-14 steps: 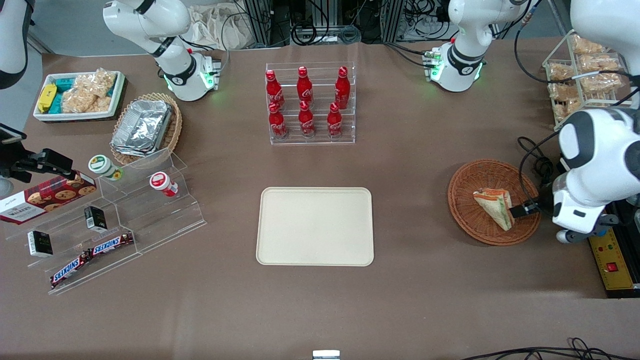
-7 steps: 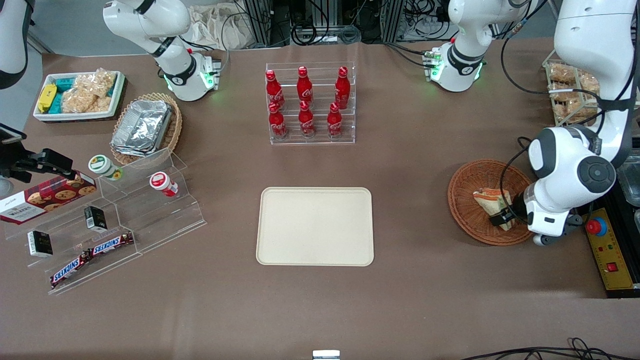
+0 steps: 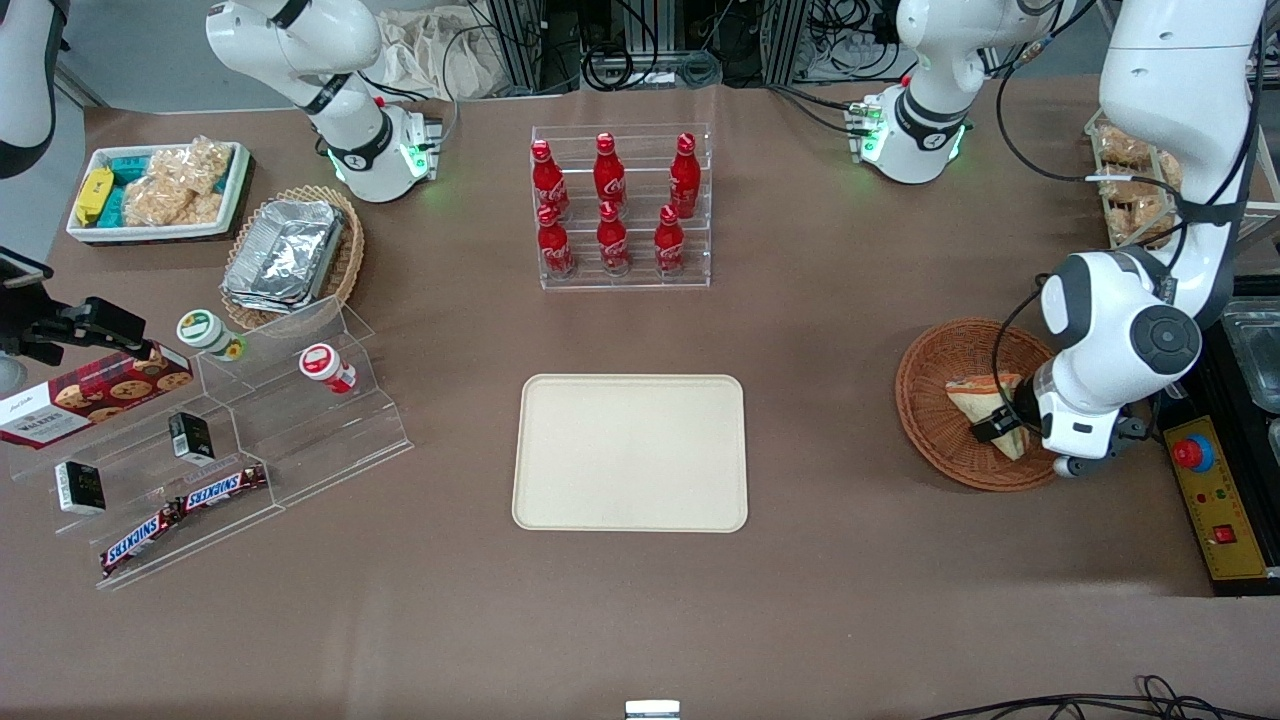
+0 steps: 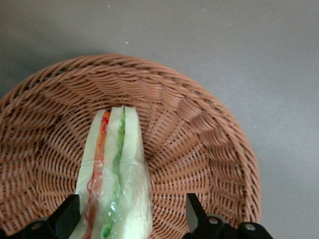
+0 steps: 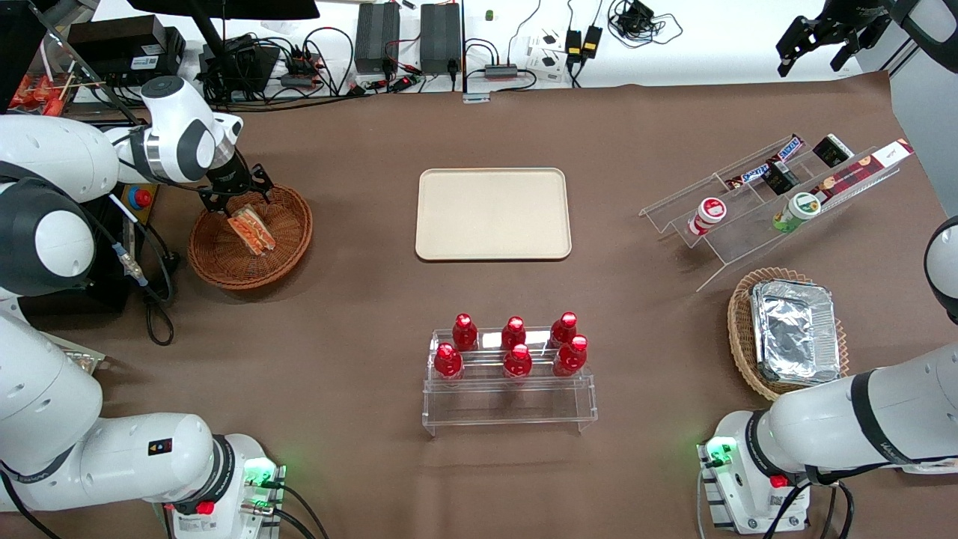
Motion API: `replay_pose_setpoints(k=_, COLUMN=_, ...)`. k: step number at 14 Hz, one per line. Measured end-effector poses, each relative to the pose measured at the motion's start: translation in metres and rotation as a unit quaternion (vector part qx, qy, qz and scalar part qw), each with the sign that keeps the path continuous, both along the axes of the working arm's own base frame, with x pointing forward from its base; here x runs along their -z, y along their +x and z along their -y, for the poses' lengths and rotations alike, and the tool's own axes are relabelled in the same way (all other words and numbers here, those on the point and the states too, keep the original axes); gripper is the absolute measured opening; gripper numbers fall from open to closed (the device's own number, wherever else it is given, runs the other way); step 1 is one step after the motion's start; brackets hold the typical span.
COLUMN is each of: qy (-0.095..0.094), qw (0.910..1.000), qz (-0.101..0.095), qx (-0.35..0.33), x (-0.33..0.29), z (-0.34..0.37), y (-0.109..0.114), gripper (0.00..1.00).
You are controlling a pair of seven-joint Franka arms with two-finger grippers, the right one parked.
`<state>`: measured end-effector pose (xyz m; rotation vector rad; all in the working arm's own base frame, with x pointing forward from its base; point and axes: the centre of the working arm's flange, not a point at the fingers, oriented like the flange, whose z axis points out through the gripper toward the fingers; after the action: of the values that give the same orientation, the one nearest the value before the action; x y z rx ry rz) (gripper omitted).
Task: Place sandwich from basket to tray
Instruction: 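Move the left gripper down over the wrapped sandwich in the wicker basket, then close the left gripper on the sandwich's upright edge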
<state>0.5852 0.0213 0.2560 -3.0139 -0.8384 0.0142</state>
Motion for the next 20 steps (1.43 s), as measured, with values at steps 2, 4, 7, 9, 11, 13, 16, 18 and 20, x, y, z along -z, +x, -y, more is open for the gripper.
replay_pose_setpoints(k=2, qy=0.000, qw=1.0000, qz=0.000, qx=-0.003, x=0.003, z=-0.004, y=-0.002, gripper=0.93)
replay_pose_setpoints(k=4, qy=0.001, qw=1.0000, qz=0.004, qx=-0.003, x=0.002, z=-0.004, y=-0.001, gripper=0.95)
replay_pose_setpoints(k=7, qy=0.001, qw=1.0000, qz=0.008, qx=-0.002, x=0.000, z=-0.003, y=-0.001, gripper=0.97)
replay_pose_setpoints(k=9, qy=0.000, qw=0.9999, qz=0.011, qx=0.001, x=-0.003, z=0.000, y=0.001, gripper=0.98)
replay_pose_setpoints(k=11, qy=0.000, qw=0.9998, qz=0.020, qx=0.001, x=-0.012, z=0.005, y=0.007, gripper=0.98)
replay_pose_setpoints(k=13, qy=0.001, qw=0.9998, qz=0.020, qx=0.003, x=-0.023, z=0.009, y=0.015, gripper=0.98)
replay_pose_setpoints(k=16, qy=0.009, qw=0.9999, qz=0.011, qx=0.008, x=-0.026, z=0.010, y=0.015, gripper=0.98)
replay_pose_setpoints(k=18, qy=0.017, qw=0.9998, qz=0.001, qx=0.007, x=-0.020, z=0.005, y=0.010, gripper=0.98)
replay_pose_setpoints(k=20, qy=0.019, qw=0.9998, qz=-0.005, qx=0.000, x=-0.015, z=-0.004, y=0.007, gripper=0.98)
